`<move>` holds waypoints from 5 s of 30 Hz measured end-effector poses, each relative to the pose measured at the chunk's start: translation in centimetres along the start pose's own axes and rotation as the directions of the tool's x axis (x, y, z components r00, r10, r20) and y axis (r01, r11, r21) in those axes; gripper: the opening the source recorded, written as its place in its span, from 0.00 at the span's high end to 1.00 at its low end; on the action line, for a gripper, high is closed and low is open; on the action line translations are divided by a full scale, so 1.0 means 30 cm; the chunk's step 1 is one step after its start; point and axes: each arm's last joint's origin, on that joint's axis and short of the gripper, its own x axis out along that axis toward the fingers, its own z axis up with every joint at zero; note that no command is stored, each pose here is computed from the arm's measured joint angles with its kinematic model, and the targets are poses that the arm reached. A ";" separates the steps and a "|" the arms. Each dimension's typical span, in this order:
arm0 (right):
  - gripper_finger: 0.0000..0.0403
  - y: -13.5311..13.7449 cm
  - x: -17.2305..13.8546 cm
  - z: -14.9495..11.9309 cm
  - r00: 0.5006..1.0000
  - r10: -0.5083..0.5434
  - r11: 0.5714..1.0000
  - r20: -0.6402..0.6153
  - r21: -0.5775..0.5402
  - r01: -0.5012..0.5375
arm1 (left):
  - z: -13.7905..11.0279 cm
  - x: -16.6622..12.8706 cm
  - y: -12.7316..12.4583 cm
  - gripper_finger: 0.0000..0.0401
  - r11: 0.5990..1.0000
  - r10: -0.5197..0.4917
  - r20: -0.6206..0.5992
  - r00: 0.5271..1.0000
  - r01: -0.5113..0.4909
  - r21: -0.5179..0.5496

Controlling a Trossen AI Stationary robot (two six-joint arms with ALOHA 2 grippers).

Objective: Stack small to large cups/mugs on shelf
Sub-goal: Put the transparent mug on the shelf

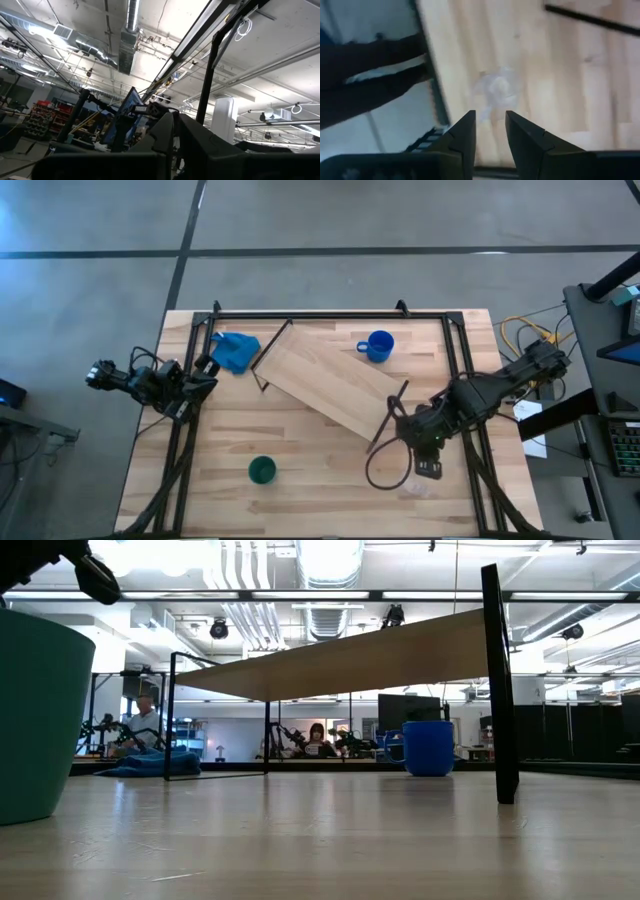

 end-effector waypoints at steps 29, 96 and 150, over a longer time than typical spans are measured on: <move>0.78 -0.057 0.316 -0.099 0.996 -0.061 0.935 -0.059 0.345 0.078 | 0.000 0.000 0.000 0.96 1.000 0.000 0.000 1.000 0.000 0.000; 0.93 -0.131 0.410 -0.129 0.990 -0.134 0.899 -0.050 0.414 0.142 | 0.000 0.000 0.000 0.96 1.000 0.000 0.000 1.000 0.000 0.000; 0.98 -0.264 -0.274 0.380 0.962 -0.181 0.979 0.205 0.128 0.157 | 0.001 0.000 0.000 0.96 1.000 -0.001 0.002 1.000 0.001 0.000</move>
